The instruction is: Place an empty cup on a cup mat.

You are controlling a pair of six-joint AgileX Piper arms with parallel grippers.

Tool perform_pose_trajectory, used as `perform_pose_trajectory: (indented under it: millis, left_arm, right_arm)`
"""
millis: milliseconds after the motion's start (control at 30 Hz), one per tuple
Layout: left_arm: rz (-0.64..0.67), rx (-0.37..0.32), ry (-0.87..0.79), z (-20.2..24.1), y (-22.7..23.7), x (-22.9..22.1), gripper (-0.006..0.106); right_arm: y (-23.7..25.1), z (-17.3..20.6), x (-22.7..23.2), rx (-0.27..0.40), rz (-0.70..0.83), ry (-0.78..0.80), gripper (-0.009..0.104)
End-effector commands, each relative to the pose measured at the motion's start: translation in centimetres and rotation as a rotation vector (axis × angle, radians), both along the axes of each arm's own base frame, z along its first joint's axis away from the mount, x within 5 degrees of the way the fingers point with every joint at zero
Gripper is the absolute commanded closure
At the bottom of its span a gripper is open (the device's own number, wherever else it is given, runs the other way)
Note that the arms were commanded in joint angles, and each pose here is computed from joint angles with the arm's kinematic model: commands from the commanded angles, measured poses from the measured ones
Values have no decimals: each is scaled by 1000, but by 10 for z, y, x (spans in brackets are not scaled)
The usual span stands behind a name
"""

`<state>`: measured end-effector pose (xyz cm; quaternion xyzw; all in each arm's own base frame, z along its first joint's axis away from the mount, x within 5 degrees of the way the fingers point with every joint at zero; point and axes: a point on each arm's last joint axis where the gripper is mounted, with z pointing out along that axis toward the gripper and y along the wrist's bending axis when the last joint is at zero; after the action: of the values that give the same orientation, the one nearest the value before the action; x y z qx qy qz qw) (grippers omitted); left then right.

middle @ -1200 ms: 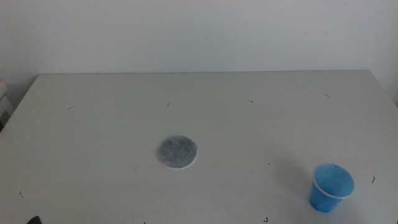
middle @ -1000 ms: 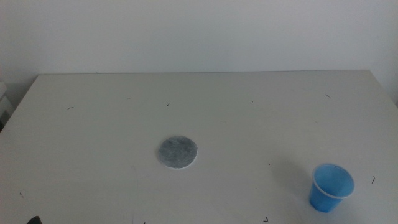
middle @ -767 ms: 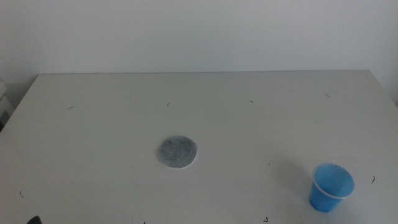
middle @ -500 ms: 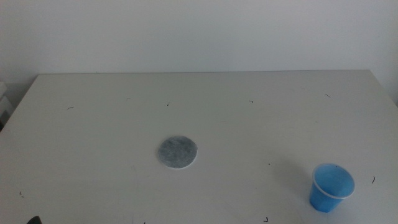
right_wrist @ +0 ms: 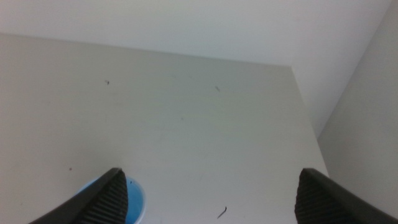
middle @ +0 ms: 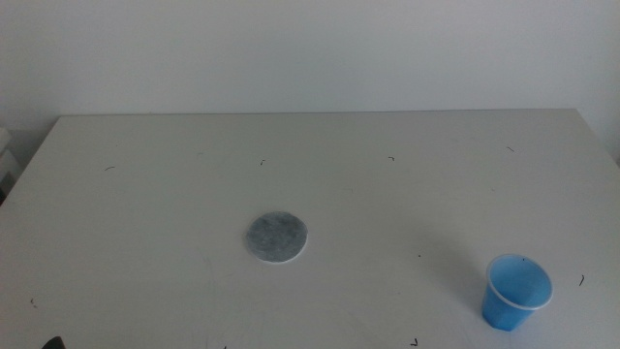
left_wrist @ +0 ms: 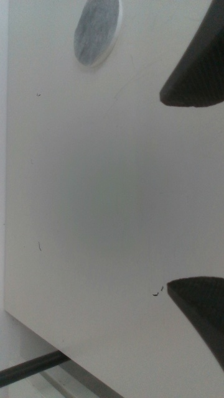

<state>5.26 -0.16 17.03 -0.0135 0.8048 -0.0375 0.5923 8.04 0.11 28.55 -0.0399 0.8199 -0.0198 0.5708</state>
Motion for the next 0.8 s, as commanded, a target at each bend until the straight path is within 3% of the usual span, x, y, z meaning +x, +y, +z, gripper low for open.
perform_pose_trajectory:
  millis: [0, 67, 200, 600, 767]
  left_arm:
    - [0, -16, -85, 9, 0, 1, -5]
    - [0, -16, -85, 9, 0, 1, -5]
    - [0, -16, -85, 9, 0, 1, -5]
    - [0, -16, -85, 9, 0, 1, -5]
    - [0, -16, -85, 9, 0, 1, -5]
  right_arm:
    - [0, 25, 13, -16, 3, -25, 5]
    - [0, 32, 22, -15, 3, 49, 5]
    - [3, 45, 38, 45, 12, 169, 5]
    - [15, 97, 79, 153, 77, 432, 5]
    - [20, 101, 92, 201, 110, 518, 5]
